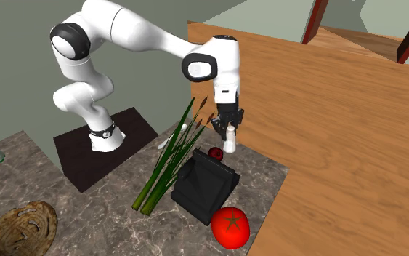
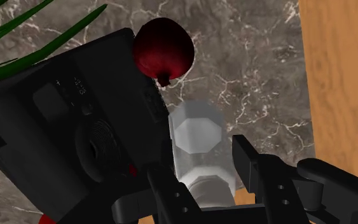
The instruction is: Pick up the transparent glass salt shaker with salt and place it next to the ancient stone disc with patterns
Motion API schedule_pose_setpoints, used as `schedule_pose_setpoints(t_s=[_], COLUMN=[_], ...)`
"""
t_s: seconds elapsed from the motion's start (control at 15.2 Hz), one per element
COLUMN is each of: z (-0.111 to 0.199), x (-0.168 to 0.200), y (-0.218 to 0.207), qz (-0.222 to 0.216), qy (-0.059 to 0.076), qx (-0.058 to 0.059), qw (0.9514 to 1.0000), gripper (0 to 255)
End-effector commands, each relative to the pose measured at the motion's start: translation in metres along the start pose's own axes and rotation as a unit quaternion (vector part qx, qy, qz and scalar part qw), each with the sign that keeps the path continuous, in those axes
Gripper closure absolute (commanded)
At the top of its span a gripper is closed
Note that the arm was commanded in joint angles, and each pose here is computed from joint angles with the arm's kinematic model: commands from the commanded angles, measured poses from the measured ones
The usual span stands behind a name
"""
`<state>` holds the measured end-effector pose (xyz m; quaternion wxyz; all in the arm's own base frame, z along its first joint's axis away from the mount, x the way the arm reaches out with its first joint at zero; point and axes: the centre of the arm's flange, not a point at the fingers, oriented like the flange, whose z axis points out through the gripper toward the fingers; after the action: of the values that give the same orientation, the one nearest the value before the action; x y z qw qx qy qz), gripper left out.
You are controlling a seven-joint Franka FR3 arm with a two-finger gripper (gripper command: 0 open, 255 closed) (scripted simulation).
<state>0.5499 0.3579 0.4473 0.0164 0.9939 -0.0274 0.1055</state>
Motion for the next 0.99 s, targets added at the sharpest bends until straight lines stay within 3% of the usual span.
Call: schedule_pose_setpoints(t_s=[0.0, 0.79, 0.92], z=[-0.01, -0.067, -0.066], x=[0.002, 0.014, 0.015], y=[0.0, 0.002, 0.028], qz=[0.0, 0.0, 0.0], qy=[0.0, 0.0, 0.0], qx=[0.0, 0.0, 0.0], qw=[1.0, 1.0, 1.0], gripper=[255, 255, 255])
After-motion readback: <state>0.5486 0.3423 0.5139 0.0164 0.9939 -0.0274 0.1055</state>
